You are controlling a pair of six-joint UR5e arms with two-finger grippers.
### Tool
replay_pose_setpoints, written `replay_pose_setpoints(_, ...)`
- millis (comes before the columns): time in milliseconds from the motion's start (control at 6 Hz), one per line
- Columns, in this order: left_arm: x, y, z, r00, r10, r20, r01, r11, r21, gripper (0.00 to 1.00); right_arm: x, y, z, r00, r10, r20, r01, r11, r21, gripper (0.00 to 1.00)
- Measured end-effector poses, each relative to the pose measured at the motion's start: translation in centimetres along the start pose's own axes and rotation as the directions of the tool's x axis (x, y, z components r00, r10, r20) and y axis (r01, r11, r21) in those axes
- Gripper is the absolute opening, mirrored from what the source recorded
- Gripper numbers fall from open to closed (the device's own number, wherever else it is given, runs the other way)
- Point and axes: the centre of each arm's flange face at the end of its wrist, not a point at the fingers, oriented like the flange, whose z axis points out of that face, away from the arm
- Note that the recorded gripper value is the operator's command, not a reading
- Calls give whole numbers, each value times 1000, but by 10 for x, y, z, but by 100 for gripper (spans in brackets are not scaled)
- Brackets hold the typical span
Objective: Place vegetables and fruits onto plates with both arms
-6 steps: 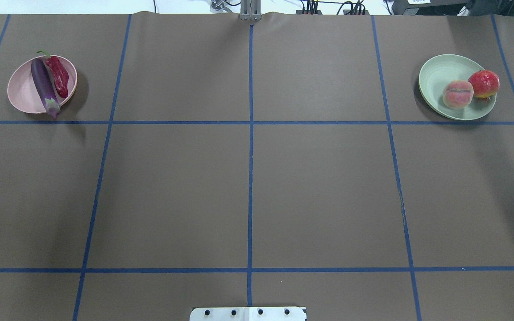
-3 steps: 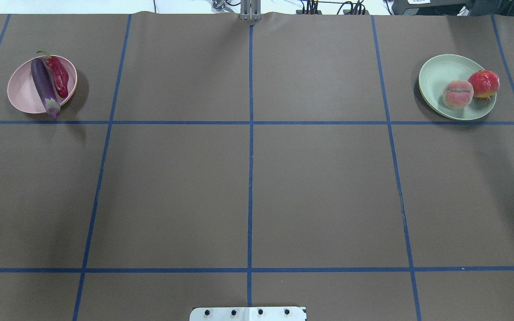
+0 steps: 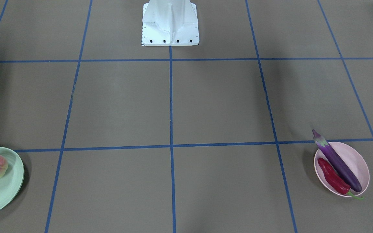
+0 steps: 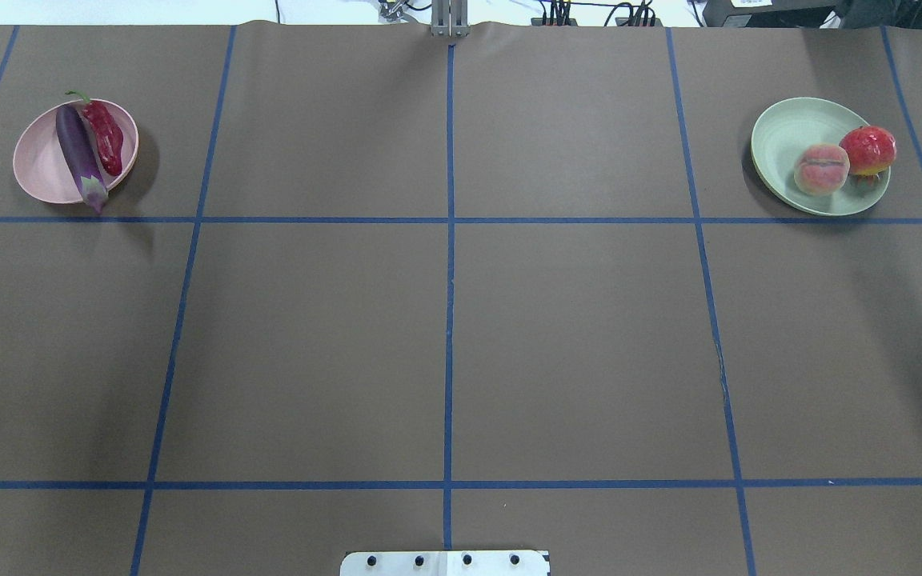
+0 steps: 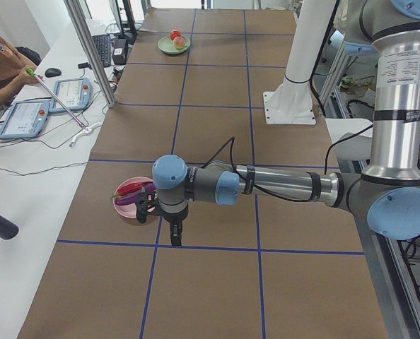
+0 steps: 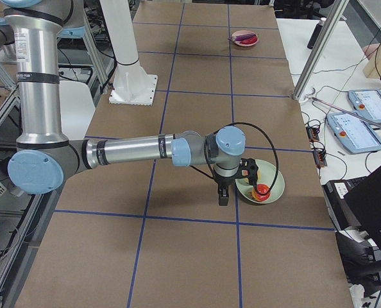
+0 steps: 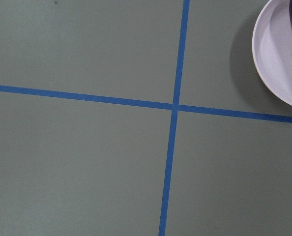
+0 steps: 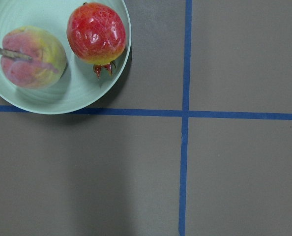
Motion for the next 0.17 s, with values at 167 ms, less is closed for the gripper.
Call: replay_pose_setpoints(167,0,0,0,1000,0,0,0,1000,0,100,0,0,1,1000,-2,-9,2,1000,-1,100)
